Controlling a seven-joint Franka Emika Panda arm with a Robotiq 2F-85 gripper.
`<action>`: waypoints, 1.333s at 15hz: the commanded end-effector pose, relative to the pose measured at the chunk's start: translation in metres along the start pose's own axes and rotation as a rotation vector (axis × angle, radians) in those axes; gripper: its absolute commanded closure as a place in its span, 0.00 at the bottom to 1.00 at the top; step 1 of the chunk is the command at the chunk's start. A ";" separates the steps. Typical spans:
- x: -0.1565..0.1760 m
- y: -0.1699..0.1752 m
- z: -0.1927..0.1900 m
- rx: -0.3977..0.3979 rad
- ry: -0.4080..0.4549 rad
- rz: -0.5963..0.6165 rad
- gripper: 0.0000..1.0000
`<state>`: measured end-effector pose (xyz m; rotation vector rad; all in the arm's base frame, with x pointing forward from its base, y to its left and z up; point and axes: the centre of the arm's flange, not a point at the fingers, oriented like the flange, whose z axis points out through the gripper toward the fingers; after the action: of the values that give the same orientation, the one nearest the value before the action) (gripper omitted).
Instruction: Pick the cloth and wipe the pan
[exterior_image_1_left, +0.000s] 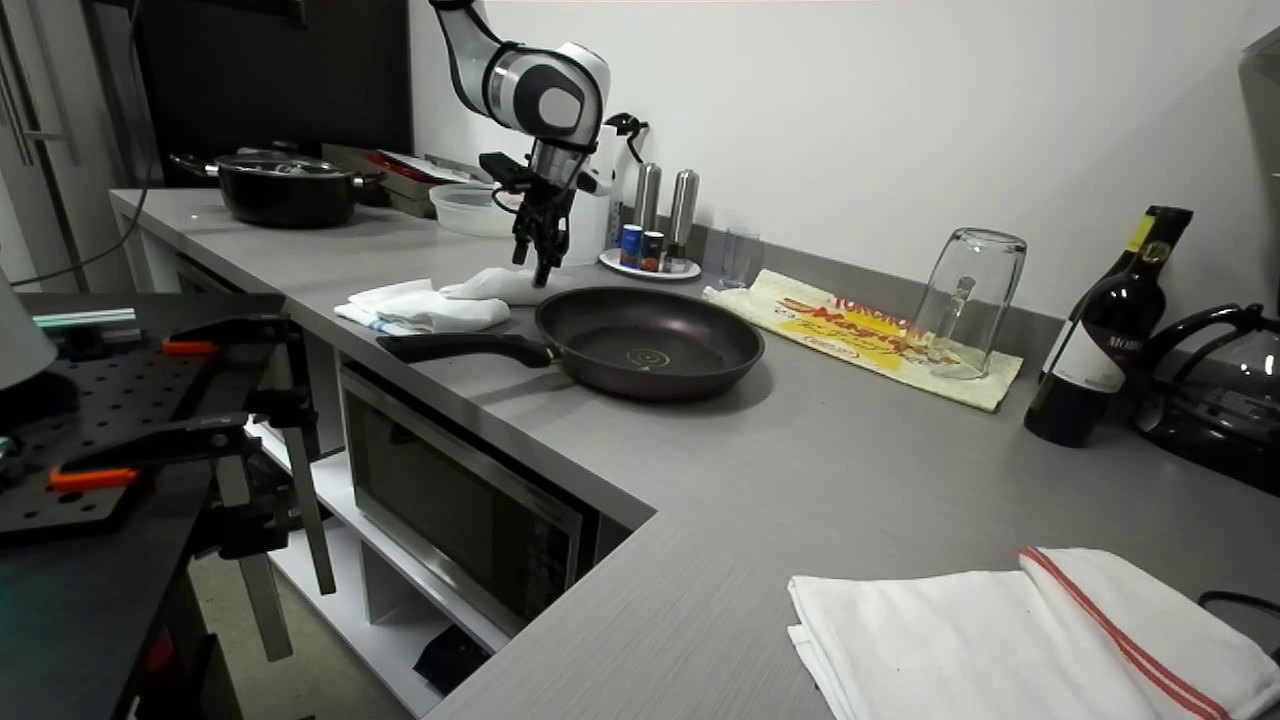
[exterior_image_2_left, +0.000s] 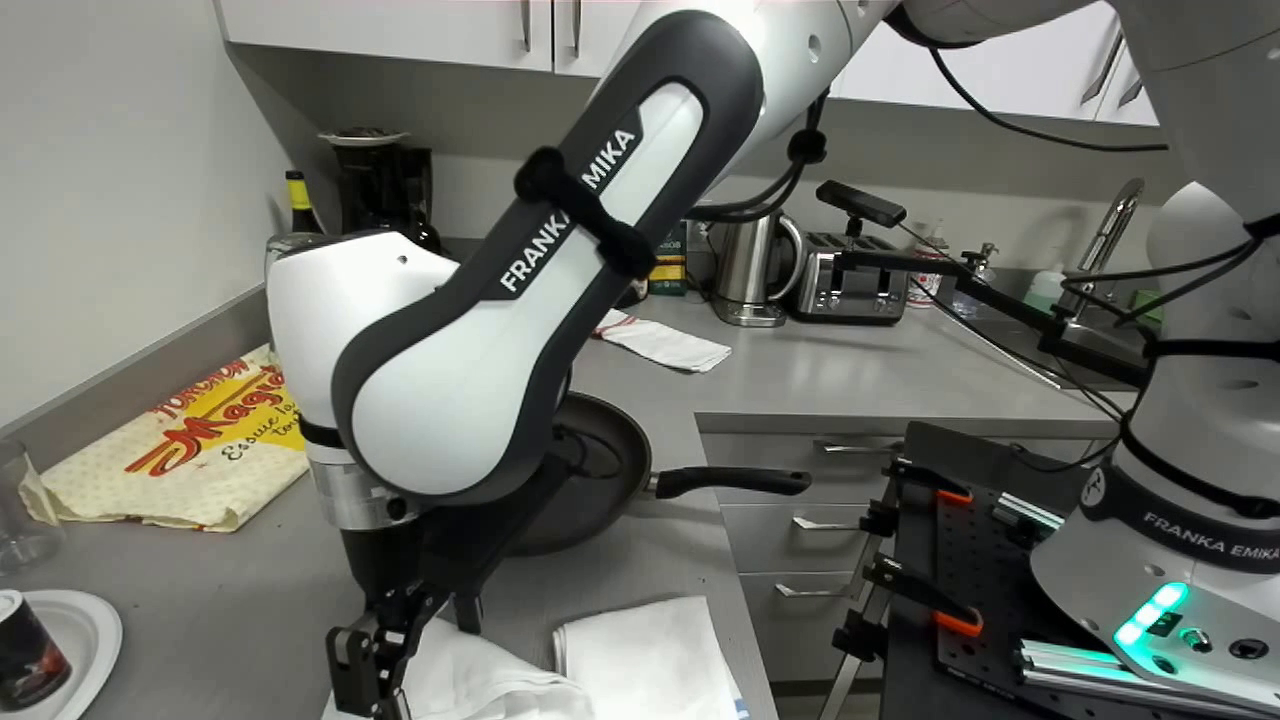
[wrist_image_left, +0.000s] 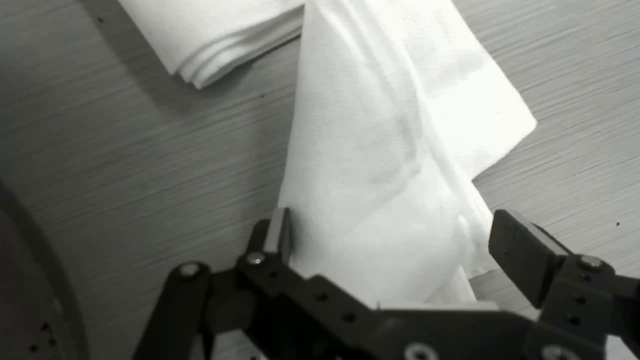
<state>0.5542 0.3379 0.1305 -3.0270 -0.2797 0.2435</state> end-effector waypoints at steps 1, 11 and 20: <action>0.003 -0.002 0.011 0.025 -0.019 0.027 0.00; -0.001 0.007 0.017 0.028 -0.037 0.050 0.61; -0.012 0.011 -0.071 -0.025 0.044 -0.017 0.96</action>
<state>0.5630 0.3339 0.1529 -3.0128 -0.2468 0.2093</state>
